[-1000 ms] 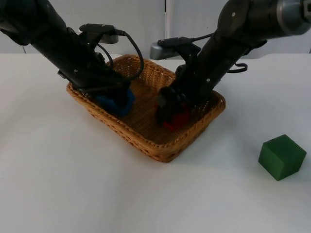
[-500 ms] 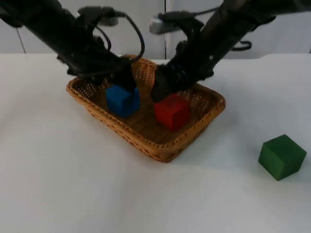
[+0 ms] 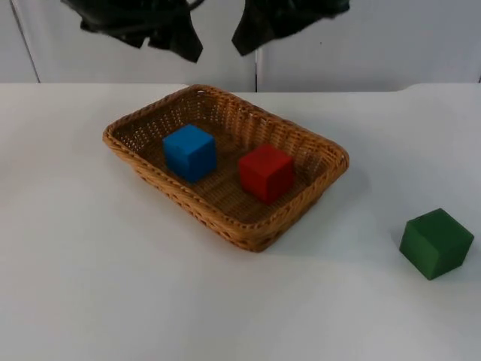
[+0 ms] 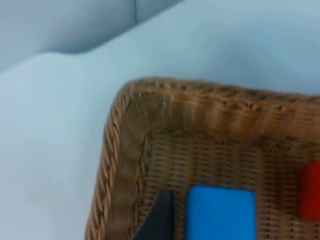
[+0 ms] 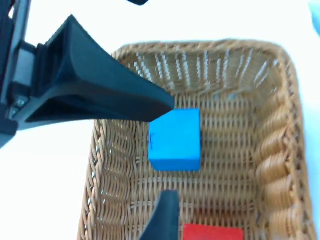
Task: Pick up one cube with each hand and place exactly two cubes into the same basket, leaving the remaining cube outside.
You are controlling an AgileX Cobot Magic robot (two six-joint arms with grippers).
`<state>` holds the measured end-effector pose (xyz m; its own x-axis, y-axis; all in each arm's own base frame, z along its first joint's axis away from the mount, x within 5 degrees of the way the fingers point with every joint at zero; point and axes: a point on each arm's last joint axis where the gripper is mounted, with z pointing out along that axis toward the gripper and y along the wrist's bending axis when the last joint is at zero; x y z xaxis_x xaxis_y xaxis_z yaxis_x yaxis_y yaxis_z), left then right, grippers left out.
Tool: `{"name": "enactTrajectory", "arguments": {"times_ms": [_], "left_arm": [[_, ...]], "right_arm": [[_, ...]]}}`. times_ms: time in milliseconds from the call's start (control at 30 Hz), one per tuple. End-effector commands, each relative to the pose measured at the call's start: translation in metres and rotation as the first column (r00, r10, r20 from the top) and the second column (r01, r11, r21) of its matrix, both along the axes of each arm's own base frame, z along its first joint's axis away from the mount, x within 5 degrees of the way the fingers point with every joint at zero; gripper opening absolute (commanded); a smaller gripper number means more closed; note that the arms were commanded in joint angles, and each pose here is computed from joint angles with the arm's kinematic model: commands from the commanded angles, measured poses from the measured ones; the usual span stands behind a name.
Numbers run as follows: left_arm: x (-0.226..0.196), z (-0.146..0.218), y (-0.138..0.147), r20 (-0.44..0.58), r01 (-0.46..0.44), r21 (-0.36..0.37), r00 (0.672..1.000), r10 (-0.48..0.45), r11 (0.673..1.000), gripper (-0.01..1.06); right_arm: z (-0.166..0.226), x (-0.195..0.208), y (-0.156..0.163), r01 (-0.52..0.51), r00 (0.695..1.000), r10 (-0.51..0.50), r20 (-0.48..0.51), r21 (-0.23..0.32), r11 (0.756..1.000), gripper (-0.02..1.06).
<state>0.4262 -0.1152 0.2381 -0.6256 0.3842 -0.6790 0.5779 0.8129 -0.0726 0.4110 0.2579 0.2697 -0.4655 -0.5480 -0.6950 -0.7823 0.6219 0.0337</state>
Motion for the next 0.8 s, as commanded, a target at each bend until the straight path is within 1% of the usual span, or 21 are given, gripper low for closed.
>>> {"name": "enactTrajectory", "arguments": {"times_ms": [0,167,400,500,567,767], "left_arm": [[-0.006,0.013,0.001,0.009,0.008,-0.005,1.000,-0.008,1.000,0.83],[-0.015,0.031,0.001,0.016,0.026,-0.013,1.000,-0.026,1.000,0.83],[-0.025,0.048,0.001,0.024,0.039,-0.026,0.999,-0.038,0.999,0.83],[-0.030,0.060,0.002,0.039,0.026,-0.043,0.999,-0.025,0.999,0.83],[-0.032,0.064,0.003,0.044,0.020,-0.050,0.999,-0.017,0.999,0.83],[-0.044,0.076,0.004,0.043,0.039,-0.053,0.998,-0.037,0.998,0.83]], "right_arm": [[0.015,-0.006,-0.001,-0.019,0.999,0.019,0.028,-0.003,1.000,0.76],[0.035,-0.015,-0.005,-0.023,0.999,0.023,0.041,0.013,1.000,0.76],[0.049,-0.023,-0.009,-0.035,0.998,0.034,0.047,0.016,0.999,0.76],[0.059,-0.028,-0.011,-0.038,0.998,0.037,0.055,0.022,0.999,0.76],[0.061,-0.029,-0.012,-0.040,0.998,0.038,0.056,0.023,0.999,0.76],[0.063,-0.033,-0.013,-0.036,0.999,0.035,0.030,0.024,0.999,0.76]]}}
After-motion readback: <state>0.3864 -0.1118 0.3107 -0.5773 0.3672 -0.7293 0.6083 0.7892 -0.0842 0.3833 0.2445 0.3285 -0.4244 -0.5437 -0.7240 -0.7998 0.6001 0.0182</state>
